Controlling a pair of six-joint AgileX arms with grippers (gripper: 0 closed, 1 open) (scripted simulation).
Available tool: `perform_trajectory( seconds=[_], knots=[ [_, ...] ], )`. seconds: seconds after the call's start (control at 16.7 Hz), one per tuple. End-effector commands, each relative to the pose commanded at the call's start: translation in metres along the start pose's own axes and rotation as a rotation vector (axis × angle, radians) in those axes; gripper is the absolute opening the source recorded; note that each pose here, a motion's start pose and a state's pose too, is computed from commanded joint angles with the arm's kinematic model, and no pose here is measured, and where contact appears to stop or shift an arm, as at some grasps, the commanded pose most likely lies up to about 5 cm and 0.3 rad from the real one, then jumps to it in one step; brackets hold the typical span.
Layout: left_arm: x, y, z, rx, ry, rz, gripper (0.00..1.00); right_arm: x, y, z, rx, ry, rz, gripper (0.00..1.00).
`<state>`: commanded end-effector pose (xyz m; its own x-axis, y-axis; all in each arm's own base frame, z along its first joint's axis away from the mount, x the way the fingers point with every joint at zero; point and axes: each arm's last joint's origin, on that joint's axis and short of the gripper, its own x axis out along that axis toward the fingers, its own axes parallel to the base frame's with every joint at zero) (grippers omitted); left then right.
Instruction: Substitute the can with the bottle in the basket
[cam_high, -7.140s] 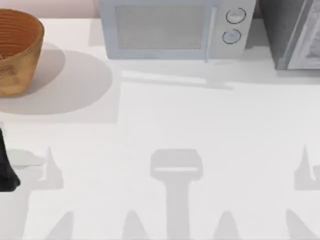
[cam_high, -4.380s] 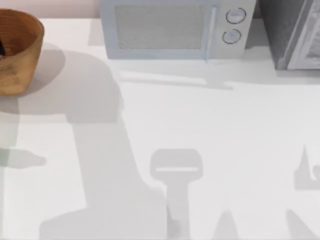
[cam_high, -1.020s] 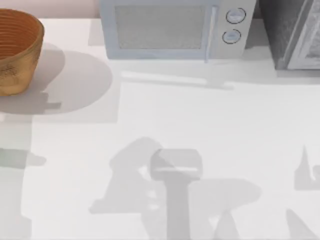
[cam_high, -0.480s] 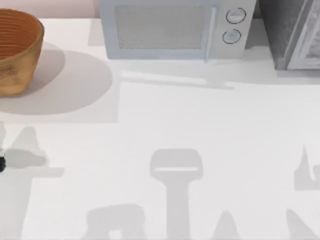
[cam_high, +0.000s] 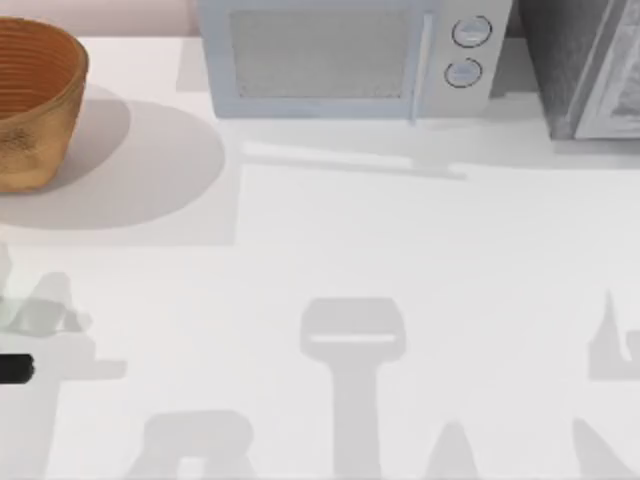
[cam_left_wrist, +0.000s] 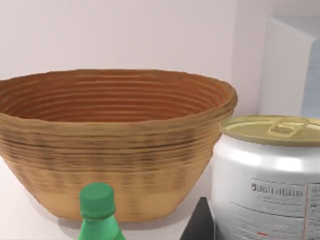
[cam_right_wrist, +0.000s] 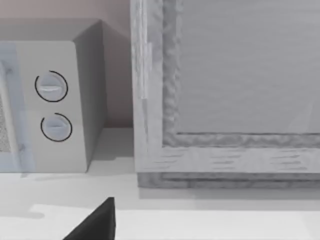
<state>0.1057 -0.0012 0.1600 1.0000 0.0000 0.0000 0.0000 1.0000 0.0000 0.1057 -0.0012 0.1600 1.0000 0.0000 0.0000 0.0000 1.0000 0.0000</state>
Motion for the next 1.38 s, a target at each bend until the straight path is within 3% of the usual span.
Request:
perform_trajectory(
  seconds=[0.36, 0.6, 0.96, 1.2, 1.38],
  knots=[
    [0.001, 0.0, 0.002, 0.002, 0.013, -0.012, 0.0, 0.0, 0.0, 0.0, 0.0, 0.0, 0.0, 1.0],
    [0.01, -0.006, 0.02, 0.001, 0.034, -0.119, 0.0, 0.0, 0.0, 0.0, 0.0, 0.0, 0.0, 1.0],
    [0.057, -0.026, 0.065, -0.008, 0.065, -0.42, 0.0, 0.0, 0.0, 0.0, 0.0, 0.0, 0.0, 1.0],
    [0.118, -0.052, 0.082, -0.02, 0.083, -0.667, 0.0, 0.0, 0.0, 0.0, 0.0, 0.0, 0.0, 1.0],
    [0.172, -0.077, 0.074, -0.029, 0.089, -0.858, 0.0, 0.0, 0.0, 0.0, 0.0, 0.0, 0.0, 1.0]
  ],
)
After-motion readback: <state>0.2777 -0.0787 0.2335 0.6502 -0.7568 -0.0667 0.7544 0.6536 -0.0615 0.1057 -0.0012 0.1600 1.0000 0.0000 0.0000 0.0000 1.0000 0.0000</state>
